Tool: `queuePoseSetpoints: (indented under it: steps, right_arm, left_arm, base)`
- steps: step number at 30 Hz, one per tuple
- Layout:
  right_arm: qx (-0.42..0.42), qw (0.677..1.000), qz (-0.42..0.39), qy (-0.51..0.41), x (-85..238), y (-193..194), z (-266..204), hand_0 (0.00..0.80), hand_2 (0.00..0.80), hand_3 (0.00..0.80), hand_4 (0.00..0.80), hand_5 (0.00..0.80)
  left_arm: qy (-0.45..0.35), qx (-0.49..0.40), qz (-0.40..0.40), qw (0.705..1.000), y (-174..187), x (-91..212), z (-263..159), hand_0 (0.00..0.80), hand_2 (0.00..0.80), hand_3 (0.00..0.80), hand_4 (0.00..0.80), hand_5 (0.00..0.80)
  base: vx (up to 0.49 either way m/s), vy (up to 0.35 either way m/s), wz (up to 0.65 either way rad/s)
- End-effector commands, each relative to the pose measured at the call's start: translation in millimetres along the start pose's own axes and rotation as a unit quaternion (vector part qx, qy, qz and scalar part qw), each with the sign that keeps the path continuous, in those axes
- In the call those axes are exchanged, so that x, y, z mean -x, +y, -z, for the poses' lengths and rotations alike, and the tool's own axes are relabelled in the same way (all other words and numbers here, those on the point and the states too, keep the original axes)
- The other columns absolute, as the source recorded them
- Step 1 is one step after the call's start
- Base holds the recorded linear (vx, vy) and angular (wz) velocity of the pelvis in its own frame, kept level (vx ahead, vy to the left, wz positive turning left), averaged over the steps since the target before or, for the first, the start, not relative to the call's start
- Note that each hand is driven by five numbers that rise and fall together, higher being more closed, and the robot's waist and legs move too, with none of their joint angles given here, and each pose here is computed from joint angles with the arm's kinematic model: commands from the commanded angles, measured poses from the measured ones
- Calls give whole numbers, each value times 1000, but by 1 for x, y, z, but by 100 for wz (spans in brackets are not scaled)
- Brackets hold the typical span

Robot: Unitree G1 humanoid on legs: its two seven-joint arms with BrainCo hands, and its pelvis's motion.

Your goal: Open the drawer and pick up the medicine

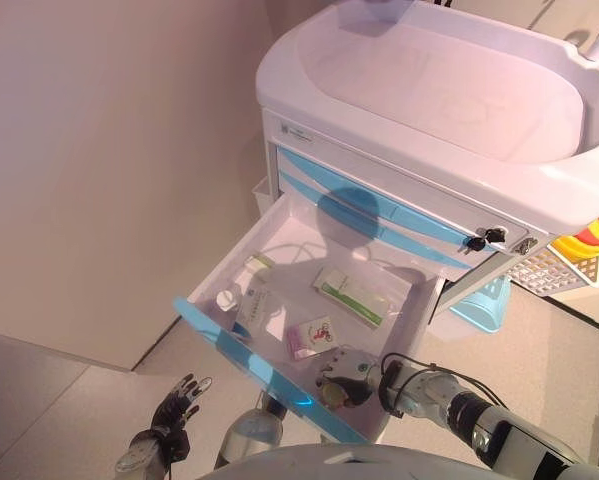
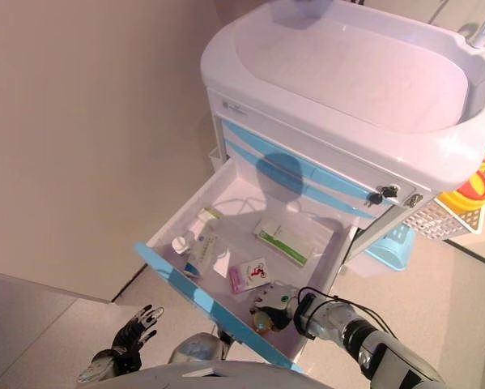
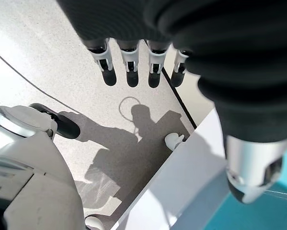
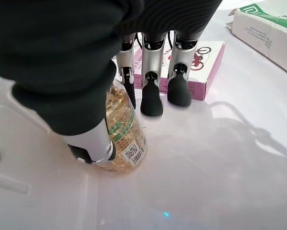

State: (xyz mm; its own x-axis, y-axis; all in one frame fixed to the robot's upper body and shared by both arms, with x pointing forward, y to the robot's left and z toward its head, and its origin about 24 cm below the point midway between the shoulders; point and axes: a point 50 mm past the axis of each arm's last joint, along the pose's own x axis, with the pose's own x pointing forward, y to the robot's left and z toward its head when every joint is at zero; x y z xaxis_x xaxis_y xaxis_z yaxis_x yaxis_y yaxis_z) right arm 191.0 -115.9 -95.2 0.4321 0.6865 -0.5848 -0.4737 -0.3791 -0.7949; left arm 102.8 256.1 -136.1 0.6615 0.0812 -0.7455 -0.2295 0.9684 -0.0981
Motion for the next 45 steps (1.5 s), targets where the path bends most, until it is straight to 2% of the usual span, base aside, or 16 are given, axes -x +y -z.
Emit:
queuePoseSetpoints:
  steps: [1,6,9,12,14,16,18,20,21,23,24,26,29,33,37,45]
  right_arm:
    - [4,999,28,-23,-4,-12,-6,800,800,800,800,800]
    - [-13,997,76,14,6,-33,13,800,800,800,800,800]
    - [-35,993,114,24,25,-72,32,800,800,800,800,800]
    - [-102,980,168,24,65,-128,48,800,800,800,800,800]
    - [-182,962,204,17,87,-150,56,800,800,800,800,800]
    - [-289,920,266,-8,114,-173,66,800,800,800,800,800]
    - [-382,858,340,-50,136,-193,77,800,800,800,800,800]
    - [-434,794,413,-102,155,-215,87,800,800,800,800,800]
    - [-449,754,461,-132,165,-228,91,800,800,800,800,800]
    - [-442,706,531,-153,183,-250,100,800,800,800,800,800]
    - [-436,696,550,-152,190,-256,103,800,800,800,800,800]
    - [-412,661,614,-129,224,-278,120,800,800,800,800,800]
    - [-395,654,640,-80,249,-292,136,800,800,800,800,800]
    - [-374,680,631,3,273,-297,153,800,800,800,800,800]
    - [-367,688,621,75,290,-301,168,800,800,800,800,800]
    - [-348,725,533,265,312,-305,195,800,800,800,800,800]
  left_arm:
    - [-11,-15,5,1000,-1,-6,-10,0,0,0,0,0]
    - [-10,-10,1,1000,2,-5,-11,0,0,0,0,0]
    - [-12,-2,-9,1000,8,-2,-11,0,0,0,0,0]
    - [-16,21,-28,999,17,3,-10,0,0,0,0,0]
    - [-18,33,-35,999,19,4,-8,0,0,0,0,0]
    - [-19,45,-40,998,19,6,-7,0,0,0,0,0]
    - [-20,54,-44,997,19,6,-6,0,0,0,0,0]
    - [-18,58,-45,997,20,7,-5,0,0,0,0,0]
    - [-16,58,-44,997,19,6,-5,0,0,0,0,0]
    - [-12,54,-41,998,19,6,-6,0,0,0,0,0]
    - [-10,52,-40,998,19,5,-6,0,0,0,0,0]
    - [-1,42,-35,999,19,5,-6,0,0,0,0,0]
    - [5,33,-30,999,20,5,-5,0,0,0,0,0]
    - [9,25,-30,999,22,6,-4,0,0,0,0,0]
    - [11,18,-33,999,23,6,-6,0,0,0,0,0]
    - [17,7,-38,999,27,6,-9,0,0,0,0,0]
  base:
    - [0,0,0]
    - [0,0,0]
    - [-3,6,-1]
    - [-13,37,-14]
    - [-8,52,-23]
    - [-1,62,-23]
    - [7,58,-16]
    - [20,46,-13]
    - [27,38,-19]
    - [26,27,-18]
    - [37,38,-8]
    - [44,47,0]
    - [48,39,5]
    - [49,22,15]
    - [38,11,8]
    - [21,6,4]
